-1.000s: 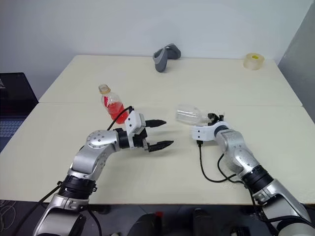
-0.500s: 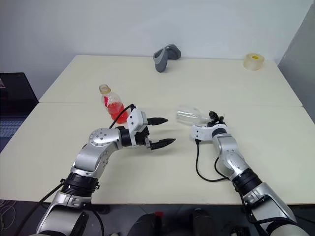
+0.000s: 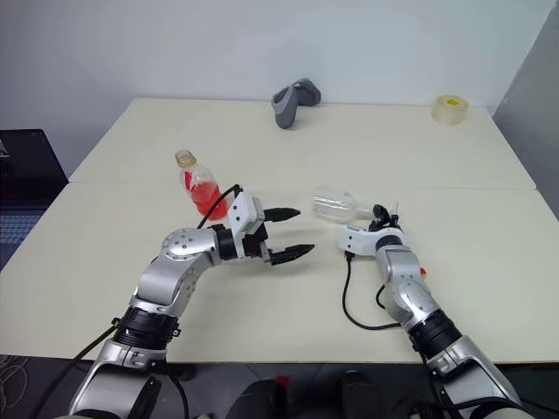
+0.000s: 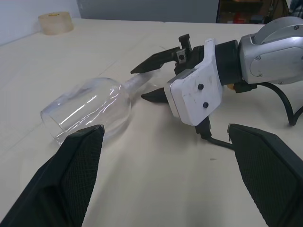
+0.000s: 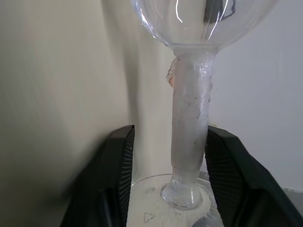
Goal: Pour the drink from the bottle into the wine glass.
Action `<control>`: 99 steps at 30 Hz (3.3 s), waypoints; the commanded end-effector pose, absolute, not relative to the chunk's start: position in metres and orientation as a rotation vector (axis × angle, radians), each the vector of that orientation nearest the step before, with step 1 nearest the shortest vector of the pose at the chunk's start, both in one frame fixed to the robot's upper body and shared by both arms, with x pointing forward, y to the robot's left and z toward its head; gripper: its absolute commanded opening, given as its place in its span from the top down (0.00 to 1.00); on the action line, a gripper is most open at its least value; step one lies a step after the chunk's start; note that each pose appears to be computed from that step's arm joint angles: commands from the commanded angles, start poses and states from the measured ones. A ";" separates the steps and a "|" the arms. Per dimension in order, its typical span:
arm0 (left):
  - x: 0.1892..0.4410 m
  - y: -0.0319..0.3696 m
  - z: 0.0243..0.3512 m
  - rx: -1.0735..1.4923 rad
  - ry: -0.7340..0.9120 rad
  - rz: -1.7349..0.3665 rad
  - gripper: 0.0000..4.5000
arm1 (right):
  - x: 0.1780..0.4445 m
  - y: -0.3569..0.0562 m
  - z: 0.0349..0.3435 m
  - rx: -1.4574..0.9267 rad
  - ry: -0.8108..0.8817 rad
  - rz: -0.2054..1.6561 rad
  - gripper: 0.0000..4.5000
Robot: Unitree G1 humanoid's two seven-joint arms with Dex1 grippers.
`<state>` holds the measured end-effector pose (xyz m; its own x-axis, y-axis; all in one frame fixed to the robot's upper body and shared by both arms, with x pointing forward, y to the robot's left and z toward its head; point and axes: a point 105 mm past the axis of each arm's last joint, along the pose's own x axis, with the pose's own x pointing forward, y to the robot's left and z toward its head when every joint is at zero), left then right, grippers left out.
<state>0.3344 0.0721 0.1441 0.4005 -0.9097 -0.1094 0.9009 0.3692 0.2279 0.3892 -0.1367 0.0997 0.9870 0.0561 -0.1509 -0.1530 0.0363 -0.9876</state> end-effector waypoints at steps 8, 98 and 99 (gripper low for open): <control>0.331 0.070 0.154 0.268 -0.078 -1.144 0.00 | 0.404 -0.156 0.122 -1.530 0.027 0.071 0.97; 0.333 0.213 0.125 0.115 -0.059 -0.122 0.00 | 0.260 -0.084 0.168 -0.215 -0.072 0.983 0.00; 0.338 0.215 0.125 0.111 -0.059 -0.112 0.00 | 0.261 -0.082 0.169 -0.214 -0.075 0.986 0.00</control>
